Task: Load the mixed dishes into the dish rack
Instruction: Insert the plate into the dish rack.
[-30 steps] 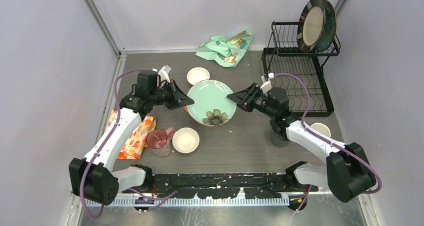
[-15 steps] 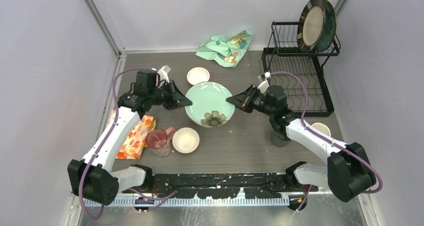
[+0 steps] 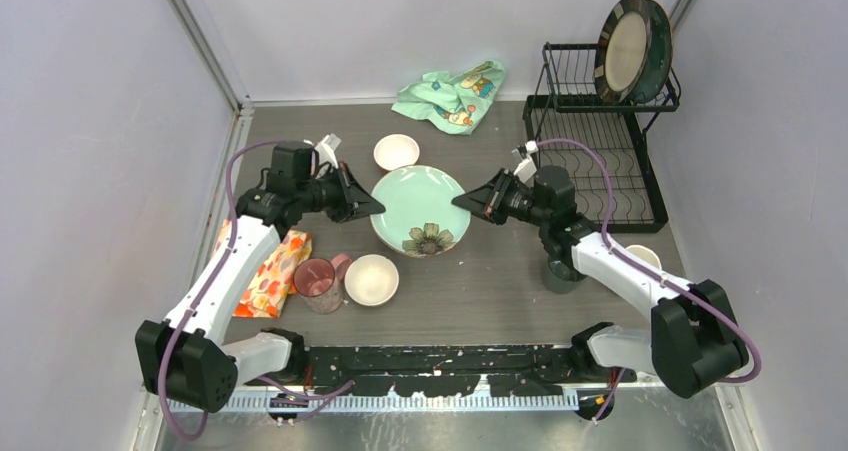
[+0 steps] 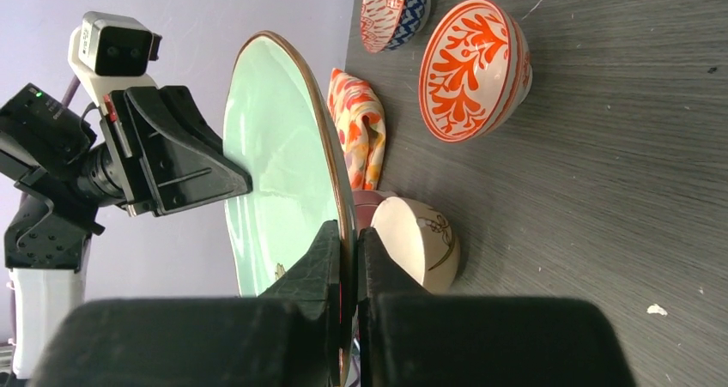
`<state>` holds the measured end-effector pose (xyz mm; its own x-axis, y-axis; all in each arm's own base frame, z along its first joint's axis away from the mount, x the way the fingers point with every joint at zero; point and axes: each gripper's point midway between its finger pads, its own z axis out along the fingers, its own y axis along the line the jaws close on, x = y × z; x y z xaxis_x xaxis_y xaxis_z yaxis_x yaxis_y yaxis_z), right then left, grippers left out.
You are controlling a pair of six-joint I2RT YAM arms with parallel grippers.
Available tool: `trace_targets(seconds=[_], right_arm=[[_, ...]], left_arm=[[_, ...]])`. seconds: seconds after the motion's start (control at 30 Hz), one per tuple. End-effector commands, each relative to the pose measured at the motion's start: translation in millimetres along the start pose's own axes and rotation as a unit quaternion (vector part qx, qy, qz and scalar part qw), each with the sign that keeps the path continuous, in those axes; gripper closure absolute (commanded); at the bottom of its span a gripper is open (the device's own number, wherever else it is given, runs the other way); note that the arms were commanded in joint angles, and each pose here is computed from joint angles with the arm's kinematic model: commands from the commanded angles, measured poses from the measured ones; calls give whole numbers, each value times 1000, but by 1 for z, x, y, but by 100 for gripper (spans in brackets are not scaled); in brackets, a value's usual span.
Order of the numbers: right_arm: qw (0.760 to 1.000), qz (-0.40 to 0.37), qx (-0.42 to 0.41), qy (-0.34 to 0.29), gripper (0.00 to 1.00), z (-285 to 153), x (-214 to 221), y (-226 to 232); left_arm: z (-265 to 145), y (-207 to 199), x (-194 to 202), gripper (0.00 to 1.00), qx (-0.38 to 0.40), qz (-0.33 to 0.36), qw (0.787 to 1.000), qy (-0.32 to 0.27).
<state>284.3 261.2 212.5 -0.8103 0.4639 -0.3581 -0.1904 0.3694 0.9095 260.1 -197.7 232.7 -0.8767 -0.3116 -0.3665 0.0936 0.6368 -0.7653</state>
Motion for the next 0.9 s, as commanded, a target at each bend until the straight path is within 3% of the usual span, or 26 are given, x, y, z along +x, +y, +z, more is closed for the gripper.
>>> trace_targets(seconds=[0.0, 0.07, 0.27, 0.57, 0.67, 0.87], right_arm=[[997, 7, -82, -4, 99, -6, -8, 42], [997, 10, -78, -17, 99, -7, -13, 42], [994, 46, -35, -91, 99, -15, -43, 37], [979, 60, -17, -196, 99, -40, -92, 53], [972, 31, -2, -234, 99, -49, -113, 68], [951, -29, 28, -306, 99, -70, -160, 110]], left_arm=[[-16, -32, 1, 100, 58, 63, 996, 0], [-14, -26, 1, 99, 45, 61, 997, -4], [-13, -5, 0, 69, -5, 62, 998, -15], [-25, 5, 2, 35, -42, 85, 995, -26], [-34, 9, 2, 10, -58, 107, 992, -36], [-43, 25, 5, 4, -92, 136, 985, -51]])
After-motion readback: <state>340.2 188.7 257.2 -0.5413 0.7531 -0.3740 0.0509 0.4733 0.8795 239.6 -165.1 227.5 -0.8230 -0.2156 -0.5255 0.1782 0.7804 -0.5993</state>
